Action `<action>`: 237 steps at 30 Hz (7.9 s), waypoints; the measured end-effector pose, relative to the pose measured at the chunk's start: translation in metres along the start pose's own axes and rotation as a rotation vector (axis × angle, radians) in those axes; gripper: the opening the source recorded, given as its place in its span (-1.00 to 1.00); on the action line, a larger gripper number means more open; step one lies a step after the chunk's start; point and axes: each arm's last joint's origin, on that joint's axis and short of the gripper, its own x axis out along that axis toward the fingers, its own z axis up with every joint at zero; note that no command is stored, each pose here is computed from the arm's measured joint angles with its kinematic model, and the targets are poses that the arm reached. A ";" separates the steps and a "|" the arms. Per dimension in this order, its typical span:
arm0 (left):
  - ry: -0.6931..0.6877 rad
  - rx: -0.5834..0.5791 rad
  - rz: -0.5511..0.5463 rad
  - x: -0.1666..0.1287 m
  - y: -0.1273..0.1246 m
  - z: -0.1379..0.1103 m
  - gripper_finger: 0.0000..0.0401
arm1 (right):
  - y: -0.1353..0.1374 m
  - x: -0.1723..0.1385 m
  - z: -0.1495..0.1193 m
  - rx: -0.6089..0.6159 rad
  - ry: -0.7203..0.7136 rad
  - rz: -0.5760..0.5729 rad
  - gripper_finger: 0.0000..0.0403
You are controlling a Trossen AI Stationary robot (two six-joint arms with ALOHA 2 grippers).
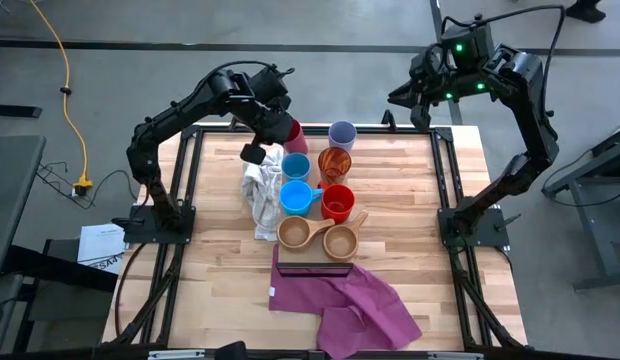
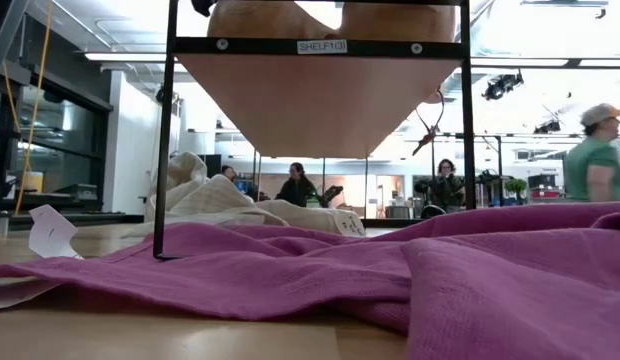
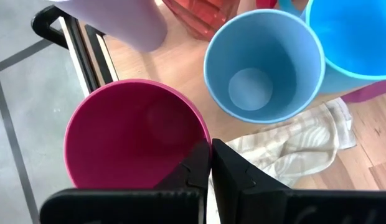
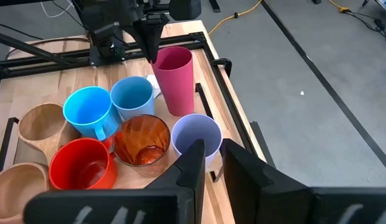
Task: Stack small to large cups/mugs on shelf
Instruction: Put the pink cup on the shelf, then adjust the purple cup on the shelf, then return to Home Position
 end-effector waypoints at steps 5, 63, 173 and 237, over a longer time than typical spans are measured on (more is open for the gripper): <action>0.000 0.003 0.001 0.000 0.000 0.000 -1.00 | 0.000 0.000 0.000 0.000 0.000 0.000 -0.77; 0.020 -0.001 -0.010 0.012 0.005 0.001 -0.88 | 0.000 0.000 -0.001 -0.005 0.008 0.007 -0.77; -0.138 -0.120 0.156 -0.088 -0.040 -0.014 -0.77 | -0.009 0.166 -0.070 0.111 0.277 0.148 -1.00; -1.277 0.029 0.687 -0.249 -0.077 0.000 -0.77 | 0.040 -0.109 0.011 -0.015 -0.855 0.002 -1.00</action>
